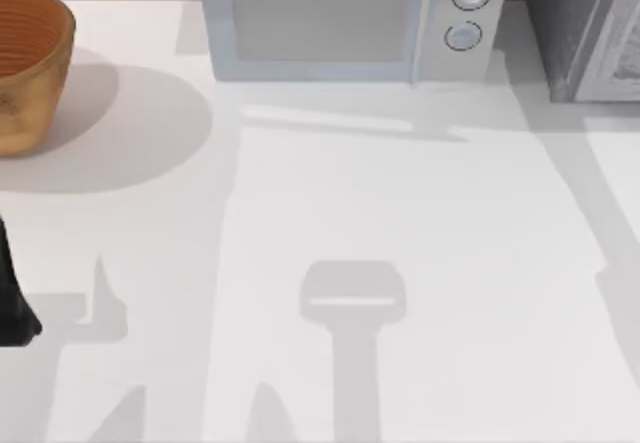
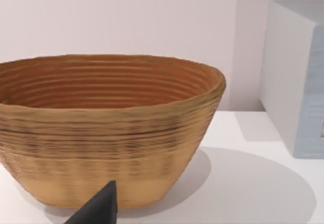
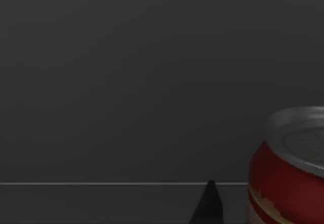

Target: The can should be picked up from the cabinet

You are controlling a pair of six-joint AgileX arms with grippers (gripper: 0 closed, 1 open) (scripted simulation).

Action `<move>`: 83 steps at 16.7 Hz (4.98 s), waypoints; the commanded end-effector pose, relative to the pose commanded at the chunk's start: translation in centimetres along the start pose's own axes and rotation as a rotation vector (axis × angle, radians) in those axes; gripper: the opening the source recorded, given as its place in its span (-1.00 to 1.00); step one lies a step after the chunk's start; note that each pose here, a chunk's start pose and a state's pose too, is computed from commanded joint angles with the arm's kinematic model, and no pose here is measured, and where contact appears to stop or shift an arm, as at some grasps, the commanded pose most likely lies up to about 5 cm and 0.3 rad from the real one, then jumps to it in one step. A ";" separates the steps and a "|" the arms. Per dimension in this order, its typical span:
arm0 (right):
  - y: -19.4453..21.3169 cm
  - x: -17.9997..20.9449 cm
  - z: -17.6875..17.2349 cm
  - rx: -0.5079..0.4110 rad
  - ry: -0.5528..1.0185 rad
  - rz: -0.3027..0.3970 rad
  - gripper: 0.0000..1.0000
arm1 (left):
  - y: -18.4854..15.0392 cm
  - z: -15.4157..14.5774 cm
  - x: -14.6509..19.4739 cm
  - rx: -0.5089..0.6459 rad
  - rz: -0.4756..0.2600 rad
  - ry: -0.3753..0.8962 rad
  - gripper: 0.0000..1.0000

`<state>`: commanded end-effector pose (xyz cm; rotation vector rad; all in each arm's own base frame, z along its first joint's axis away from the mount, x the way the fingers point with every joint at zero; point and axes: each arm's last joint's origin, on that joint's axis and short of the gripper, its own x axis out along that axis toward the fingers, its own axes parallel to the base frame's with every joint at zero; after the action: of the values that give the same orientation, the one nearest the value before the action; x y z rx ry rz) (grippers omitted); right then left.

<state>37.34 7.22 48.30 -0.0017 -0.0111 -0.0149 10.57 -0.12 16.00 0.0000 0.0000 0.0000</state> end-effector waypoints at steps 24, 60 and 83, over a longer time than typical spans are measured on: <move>0.0 -17.5 6.1 0.001 -0.001 0.001 -1.00 | 0.0 0.0 0.0 0.000 0.000 0.000 1.00; -7.7 -27.0 -32.0 0.002 0.011 0.015 -1.00 | 0.0 0.0 0.0 0.000 0.000 0.000 1.00; -10.3 -14.6 -27.0 0.096 0.103 0.381 -1.00 | 0.0 0.0 0.0 0.000 0.000 0.000 1.00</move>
<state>22.94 -2.87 21.15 0.0933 0.0913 0.3666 10.57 -0.12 16.00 0.0000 0.0000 0.0000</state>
